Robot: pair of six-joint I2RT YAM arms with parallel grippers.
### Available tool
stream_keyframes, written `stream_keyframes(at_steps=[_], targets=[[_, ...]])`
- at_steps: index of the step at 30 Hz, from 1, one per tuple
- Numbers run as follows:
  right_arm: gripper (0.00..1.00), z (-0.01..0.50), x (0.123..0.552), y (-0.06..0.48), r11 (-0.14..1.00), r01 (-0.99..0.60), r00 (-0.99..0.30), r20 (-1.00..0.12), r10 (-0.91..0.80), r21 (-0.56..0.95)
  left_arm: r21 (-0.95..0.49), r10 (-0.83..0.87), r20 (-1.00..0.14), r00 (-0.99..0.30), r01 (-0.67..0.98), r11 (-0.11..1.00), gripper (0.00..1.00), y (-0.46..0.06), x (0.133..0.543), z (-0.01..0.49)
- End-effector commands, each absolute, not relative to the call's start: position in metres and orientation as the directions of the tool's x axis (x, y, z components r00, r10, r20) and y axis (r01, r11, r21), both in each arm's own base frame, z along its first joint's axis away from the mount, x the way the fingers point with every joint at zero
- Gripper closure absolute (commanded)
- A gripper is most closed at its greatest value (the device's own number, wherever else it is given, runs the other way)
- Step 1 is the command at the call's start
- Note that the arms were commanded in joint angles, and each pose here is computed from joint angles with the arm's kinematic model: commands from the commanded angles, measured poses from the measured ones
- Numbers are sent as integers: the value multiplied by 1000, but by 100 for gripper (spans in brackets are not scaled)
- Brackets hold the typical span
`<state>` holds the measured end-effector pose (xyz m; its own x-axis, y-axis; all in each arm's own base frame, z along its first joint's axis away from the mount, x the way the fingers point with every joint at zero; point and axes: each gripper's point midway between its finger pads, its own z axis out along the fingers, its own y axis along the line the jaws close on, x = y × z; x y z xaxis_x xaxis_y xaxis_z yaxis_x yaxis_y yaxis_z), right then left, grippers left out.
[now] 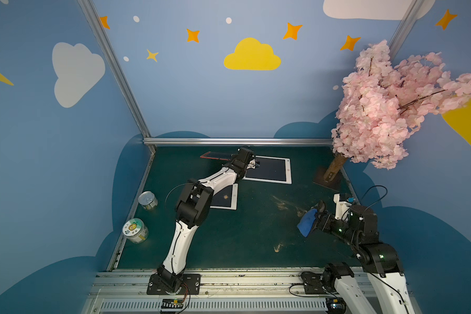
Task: Wipe the drawing tablet
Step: Place the drawing tablet at the center of the board.
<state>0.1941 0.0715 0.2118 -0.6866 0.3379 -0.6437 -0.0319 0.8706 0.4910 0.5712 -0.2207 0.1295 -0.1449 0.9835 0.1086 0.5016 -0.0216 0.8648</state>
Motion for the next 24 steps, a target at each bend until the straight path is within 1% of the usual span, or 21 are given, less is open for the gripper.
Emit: stream_keyframes(at_steps=[1, 4, 8, 12, 13, 14, 15, 16, 17, 18, 24], targets=[[100, 214, 194, 74, 867, -59, -681, -655, 328, 495, 855, 967, 145, -210, 518, -15, 97, -205, 572, 130], [100, 214, 195, 75, 866, -63, -682, -655, 325, 495, 829, 963, 155, -220, 560, -6, 96, -201, 566, 116], [100, 215, 194, 76, 865, -69, -681, -657, 324, 498, 800, 958, 170, -230, 599, 2, 88, -198, 562, 98], [100, 215, 193, 76, 863, -69, -681, -656, 326, 500, 787, 958, 173, -229, 617, 5, 89, -201, 563, 86], [100, 214, 193, 76, 864, -68, -682, -656, 325, 500, 782, 957, 175, -231, 623, 7, 88, -201, 563, 83], [100, 214, 193, 76, 864, -69, -681, -656, 325, 499, 781, 957, 176, -233, 625, 9, 84, -201, 563, 81], [100, 214, 193, 76, 864, -68, -682, -656, 325, 500, 780, 957, 175, -230, 626, 7, 78, -203, 563, 79], [100, 215, 193, 76, 864, -70, -680, -657, 324, 499, 779, 958, 173, -227, 627, 8, 67, -204, 562, 78], [100, 215, 193, 76, 863, -70, -681, -656, 325, 500, 779, 959, 173, -225, 627, 7, 59, -206, 561, 76], [100, 215, 194, 76, 864, -69, -680, -657, 326, 499, 778, 960, 174, -222, 628, 4, 56, -207, 560, 76], [100, 214, 194, 75, 864, -69, -678, -659, 325, 498, 766, 966, 163, -203, 643, 6, 47, -216, 552, 71]])
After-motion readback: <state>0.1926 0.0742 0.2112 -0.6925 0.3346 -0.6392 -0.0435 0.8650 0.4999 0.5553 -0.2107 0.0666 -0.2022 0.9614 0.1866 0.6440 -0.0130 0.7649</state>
